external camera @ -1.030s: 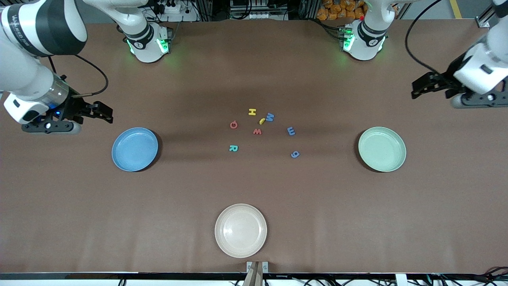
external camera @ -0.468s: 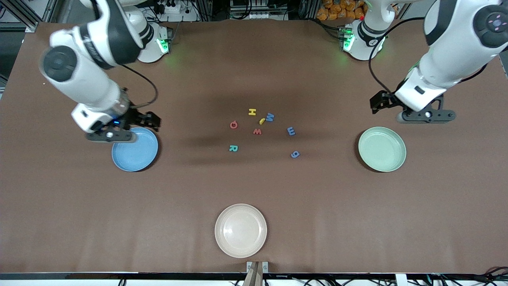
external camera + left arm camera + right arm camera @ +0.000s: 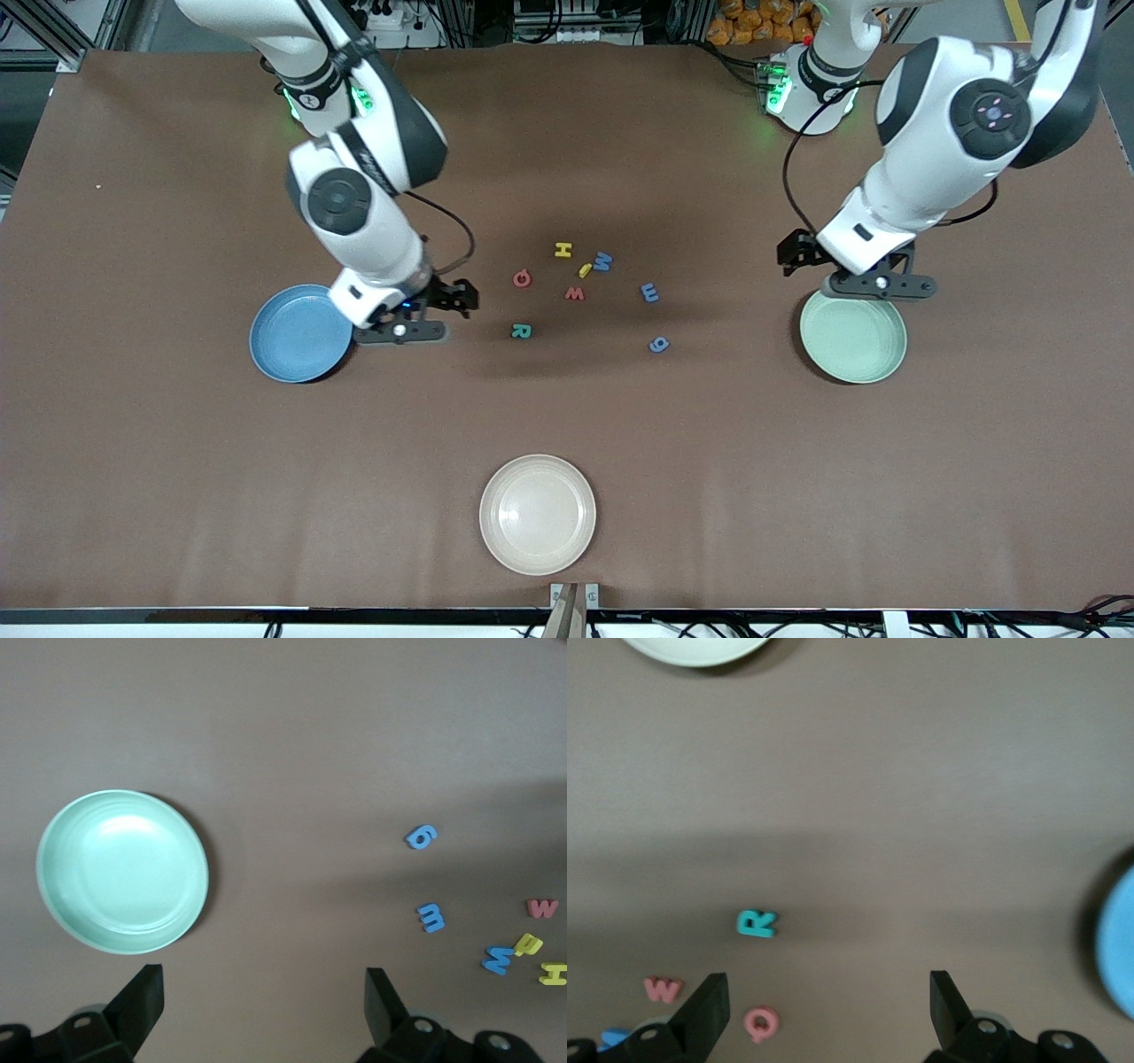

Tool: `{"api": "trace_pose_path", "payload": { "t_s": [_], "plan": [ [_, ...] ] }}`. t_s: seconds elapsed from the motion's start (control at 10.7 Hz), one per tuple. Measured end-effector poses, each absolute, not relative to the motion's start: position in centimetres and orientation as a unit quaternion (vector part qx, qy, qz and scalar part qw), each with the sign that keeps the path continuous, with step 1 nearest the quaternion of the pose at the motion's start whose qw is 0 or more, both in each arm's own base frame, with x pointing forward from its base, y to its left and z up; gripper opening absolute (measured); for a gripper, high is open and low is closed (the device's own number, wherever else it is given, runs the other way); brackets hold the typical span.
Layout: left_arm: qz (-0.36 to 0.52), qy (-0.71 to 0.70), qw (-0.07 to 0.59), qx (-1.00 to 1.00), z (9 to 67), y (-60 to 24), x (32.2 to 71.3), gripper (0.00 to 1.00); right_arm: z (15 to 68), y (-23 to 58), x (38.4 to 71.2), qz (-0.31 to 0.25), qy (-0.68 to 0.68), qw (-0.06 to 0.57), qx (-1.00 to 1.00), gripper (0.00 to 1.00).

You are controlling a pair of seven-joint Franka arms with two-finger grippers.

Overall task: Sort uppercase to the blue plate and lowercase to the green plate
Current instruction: 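Grasp the teal R with the right gripper while the left gripper approaches letters, then place the teal R on the blue plate while the left gripper reaches the 6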

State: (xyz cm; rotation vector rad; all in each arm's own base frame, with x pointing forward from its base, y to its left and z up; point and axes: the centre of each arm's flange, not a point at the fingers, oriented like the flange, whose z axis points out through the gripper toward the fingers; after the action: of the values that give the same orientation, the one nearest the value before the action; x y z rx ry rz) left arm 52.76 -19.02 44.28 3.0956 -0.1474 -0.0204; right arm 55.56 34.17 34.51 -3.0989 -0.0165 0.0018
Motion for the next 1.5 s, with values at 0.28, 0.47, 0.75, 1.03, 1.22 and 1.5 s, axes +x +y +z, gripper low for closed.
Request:
{"api": "trace_pose_path", "payload": {
  "t_s": [0.28, 0.47, 0.75, 1.03, 1.22, 1.5],
  "plan": [
    [-0.006, -0.055, 0.029, 0.998, 41.1, -19.9, 52.9, 1.00, 29.5, 40.2, 55.0, 0.005, 0.014, 0.005, -1.000, 1.00],
    [-0.010, -0.072, 0.032, 0.997, 39.8, -20.7, 52.8, 1.00, 26.6, 42.6, 54.3, -0.003, 0.027, 0.009, -1.000, 0.99],
    [-0.011, -0.163, 0.039, 0.986, 38.0, -22.0, 52.8, 1.00, 22.5, 44.3, 53.2, -0.018, 0.025, 0.007, -0.999, 0.83],
    [-0.003, -0.238, 0.050, 0.970, 36.0, -23.0, 53.1, 1.00, 20.1, 43.4, 53.1, -0.016, 0.024, -0.005, -1.000, 0.80],
    [0.004, -0.263, 0.058, 0.963, 34.5, -23.5, 53.5, 1.00, 18.4, 42.8, 52.6, -0.015, 0.024, -0.004, -1.000, 0.79],
    [0.009, -0.303, 0.056, 0.951, 32.5, -25.0, 53.5, 1.00, 17.3, 42.3, 52.1, -0.016, 0.028, -0.002, -0.999, 0.78]
  ]
}}
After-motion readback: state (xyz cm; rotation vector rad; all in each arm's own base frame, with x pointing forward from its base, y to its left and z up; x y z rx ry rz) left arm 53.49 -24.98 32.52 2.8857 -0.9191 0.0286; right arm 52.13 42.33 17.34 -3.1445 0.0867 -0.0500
